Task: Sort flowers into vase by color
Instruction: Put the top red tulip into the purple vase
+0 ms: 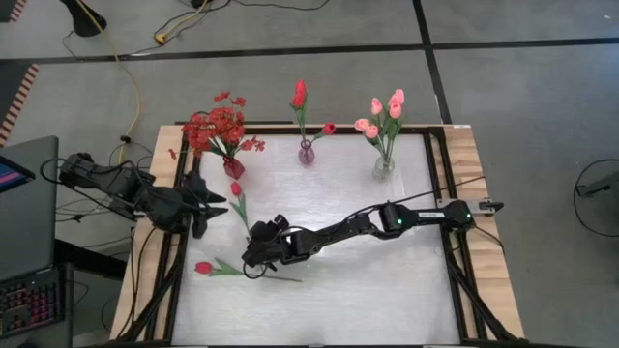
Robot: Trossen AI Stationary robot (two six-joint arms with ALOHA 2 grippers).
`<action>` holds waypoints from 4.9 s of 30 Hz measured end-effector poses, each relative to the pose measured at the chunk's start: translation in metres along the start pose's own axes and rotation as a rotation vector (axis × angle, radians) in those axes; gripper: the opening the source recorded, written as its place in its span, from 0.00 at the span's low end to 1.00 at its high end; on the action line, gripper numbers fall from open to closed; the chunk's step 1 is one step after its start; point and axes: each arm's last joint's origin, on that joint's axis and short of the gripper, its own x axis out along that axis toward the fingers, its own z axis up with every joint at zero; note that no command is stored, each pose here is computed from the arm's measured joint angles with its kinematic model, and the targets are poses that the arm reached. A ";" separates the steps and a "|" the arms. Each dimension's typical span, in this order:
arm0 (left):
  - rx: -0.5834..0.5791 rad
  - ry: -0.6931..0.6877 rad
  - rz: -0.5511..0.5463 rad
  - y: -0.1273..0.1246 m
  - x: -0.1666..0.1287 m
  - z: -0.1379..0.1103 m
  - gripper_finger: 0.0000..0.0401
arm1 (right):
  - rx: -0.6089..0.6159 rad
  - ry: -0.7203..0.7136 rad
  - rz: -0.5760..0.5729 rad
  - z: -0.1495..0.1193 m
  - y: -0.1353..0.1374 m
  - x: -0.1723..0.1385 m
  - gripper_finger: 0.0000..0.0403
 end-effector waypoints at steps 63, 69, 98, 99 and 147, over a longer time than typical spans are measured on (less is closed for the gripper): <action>0.159 -0.261 -0.227 -0.009 0.017 0.005 0.35 | -0.170 0.145 0.183 0.049 -0.063 -0.081 0.18; 0.169 -0.274 -0.205 -0.007 0.018 0.007 0.35 | -0.228 0.156 0.179 0.024 -0.062 -0.059 0.38; 0.218 -0.272 -0.221 -0.006 0.018 0.007 0.35 | -0.084 0.244 0.088 -0.019 -0.058 -0.044 0.04; 0.217 -0.271 -0.222 -0.006 0.019 0.007 0.35 | -0.083 0.248 0.092 -0.016 -0.058 -0.046 0.04; 0.027 -0.739 -0.433 -0.018 0.132 0.016 0.35 | 0.057 -0.718 0.577 0.090 -0.148 -0.216 0.04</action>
